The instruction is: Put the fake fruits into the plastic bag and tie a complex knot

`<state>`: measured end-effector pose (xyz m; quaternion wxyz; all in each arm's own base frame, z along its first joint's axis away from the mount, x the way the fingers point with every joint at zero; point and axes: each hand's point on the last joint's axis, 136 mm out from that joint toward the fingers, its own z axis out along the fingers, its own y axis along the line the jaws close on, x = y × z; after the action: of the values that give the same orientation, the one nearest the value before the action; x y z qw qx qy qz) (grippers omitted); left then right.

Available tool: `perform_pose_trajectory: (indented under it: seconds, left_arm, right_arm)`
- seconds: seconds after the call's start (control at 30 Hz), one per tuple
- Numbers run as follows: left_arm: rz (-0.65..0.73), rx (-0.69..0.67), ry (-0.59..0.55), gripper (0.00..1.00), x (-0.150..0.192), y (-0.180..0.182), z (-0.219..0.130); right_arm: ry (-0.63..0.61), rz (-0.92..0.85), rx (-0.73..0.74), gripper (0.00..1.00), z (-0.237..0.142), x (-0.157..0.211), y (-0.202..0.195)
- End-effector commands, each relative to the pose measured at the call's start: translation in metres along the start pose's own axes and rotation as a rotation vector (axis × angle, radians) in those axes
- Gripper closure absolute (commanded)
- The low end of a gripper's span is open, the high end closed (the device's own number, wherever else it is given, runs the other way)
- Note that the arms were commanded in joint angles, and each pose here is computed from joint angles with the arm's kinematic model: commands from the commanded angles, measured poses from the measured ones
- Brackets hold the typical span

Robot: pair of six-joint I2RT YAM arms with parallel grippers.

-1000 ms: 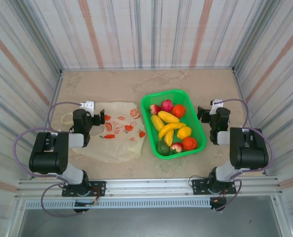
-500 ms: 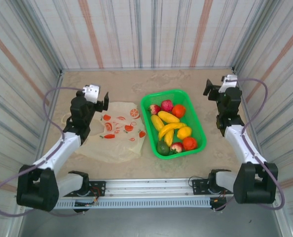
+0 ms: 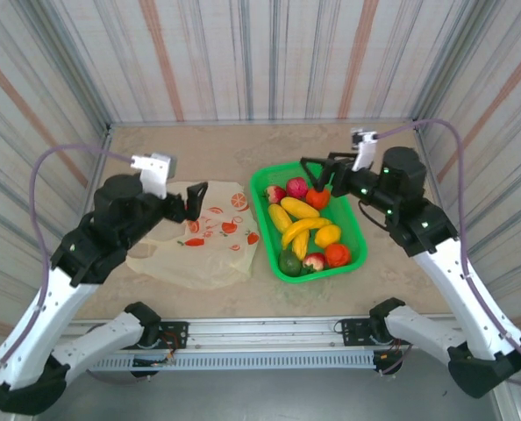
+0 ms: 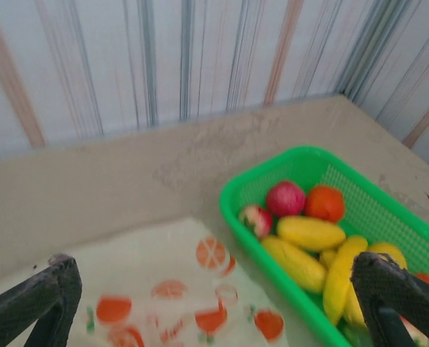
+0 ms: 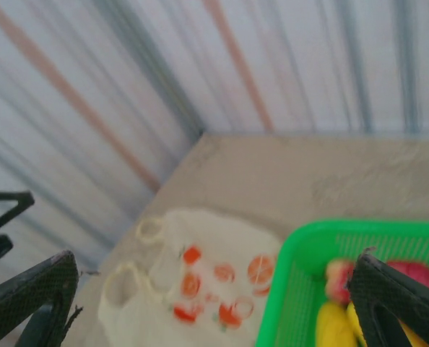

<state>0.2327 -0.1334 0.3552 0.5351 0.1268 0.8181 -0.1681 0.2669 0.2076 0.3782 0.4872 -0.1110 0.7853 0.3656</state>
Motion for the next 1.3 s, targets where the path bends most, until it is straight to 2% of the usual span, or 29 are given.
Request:
perform_pose_trajectory:
  seconds: [0.0,0.1,0.2,0.33,0.43,0.57,0.7,1.0,1.17,1.27]
  left_arm:
    - [-0.176,0.031,0.168,0.01,0.051,0.000,-0.013]
    - [-0.122,0.014,0.253,0.01,0.068,0.004,-0.018]
    - [-0.063,-0.082,0.288,0.01,0.085,0.023,-0.019]
    - [-0.033,-0.111,0.271,0.01,0.097,0.032,-0.016]
    - [-0.018,-0.131,0.239,0.01,0.098,0.036,-0.012]
    - [-0.008,-0.124,0.236,0.01,0.100,0.036,-0.010]
    - [-0.004,-0.111,0.213,0.01,0.098,0.034,-0.012]
    - [-0.021,-0.099,0.210,0.01,0.106,0.034,-0.011]
    - [-0.019,-0.113,0.208,0.02,0.104,0.036,-0.011]
    - [-0.026,-0.129,0.219,0.01,0.105,0.038,-0.009]
  right_arm:
    - [0.358,-0.033,0.151,0.00,0.016,0.100,-0.018]
    - [0.579,-0.127,0.236,0.07,0.018,0.159,-0.018]
    - [0.756,-0.213,0.317,0.11,0.017,0.211,-0.020]
    - [0.897,-0.199,0.362,0.17,0.028,0.255,-0.032]
    - [0.921,-0.153,0.389,0.27,0.049,0.261,-0.040]
    - [0.927,-0.138,0.370,0.30,0.080,0.272,-0.029]
    - [0.984,-0.179,0.471,0.35,0.088,0.291,-0.047]
    - [0.997,-0.351,0.549,0.76,0.099,0.276,-0.074]
    - [1.003,-0.440,0.587,0.75,0.118,0.259,-0.095]
    - [0.965,-0.400,0.616,0.72,0.129,0.242,-0.109]
